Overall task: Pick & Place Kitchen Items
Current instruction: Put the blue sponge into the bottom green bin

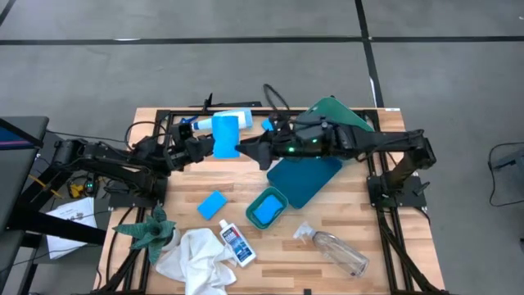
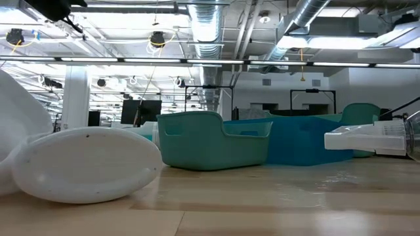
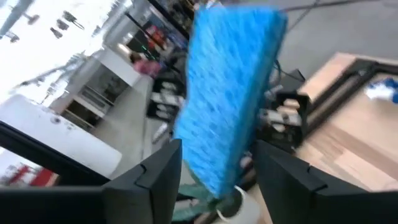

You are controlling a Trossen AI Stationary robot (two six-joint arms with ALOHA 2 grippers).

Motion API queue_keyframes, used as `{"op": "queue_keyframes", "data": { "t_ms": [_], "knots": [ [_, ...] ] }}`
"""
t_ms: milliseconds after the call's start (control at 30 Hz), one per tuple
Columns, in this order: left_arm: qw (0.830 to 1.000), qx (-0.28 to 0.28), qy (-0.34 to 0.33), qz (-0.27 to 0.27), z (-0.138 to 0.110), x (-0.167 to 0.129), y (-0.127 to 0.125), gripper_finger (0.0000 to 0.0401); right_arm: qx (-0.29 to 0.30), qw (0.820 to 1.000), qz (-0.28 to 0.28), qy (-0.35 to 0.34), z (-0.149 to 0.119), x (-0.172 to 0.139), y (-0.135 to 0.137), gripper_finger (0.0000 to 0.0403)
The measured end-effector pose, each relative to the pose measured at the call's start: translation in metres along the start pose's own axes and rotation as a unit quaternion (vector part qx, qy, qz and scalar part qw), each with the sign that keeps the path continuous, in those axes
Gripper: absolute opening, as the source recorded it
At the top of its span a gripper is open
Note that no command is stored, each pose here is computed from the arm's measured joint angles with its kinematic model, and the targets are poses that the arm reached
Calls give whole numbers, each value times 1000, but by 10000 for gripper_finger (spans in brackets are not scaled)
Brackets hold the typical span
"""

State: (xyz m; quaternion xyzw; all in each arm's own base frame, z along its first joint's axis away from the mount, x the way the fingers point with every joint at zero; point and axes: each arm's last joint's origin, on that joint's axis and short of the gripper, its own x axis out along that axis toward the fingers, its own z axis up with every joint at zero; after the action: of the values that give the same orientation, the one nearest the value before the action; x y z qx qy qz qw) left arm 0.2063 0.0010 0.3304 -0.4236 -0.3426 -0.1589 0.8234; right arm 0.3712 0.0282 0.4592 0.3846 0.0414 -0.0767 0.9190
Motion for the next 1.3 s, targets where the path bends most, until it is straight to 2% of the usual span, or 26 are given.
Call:
{"op": "queue_keyframes", "data": {
  "t_ms": [867, 1100, 1300],
  "knots": [
    [1000, -1, 4, 5, -1, 0, 1, 5, -14, 1000, -2, -1, 13, 2, -11, 180],
    [1000, -1, 3, 4, -1, 0, 1, 5, -7, 1000, 22, 19, 1, 27, -18, 180],
    [1000, -1, 4, 5, -1, 0, 1, 5, -11, 999, 34, 13, 3, 27, -17, 180]
  ]
}}
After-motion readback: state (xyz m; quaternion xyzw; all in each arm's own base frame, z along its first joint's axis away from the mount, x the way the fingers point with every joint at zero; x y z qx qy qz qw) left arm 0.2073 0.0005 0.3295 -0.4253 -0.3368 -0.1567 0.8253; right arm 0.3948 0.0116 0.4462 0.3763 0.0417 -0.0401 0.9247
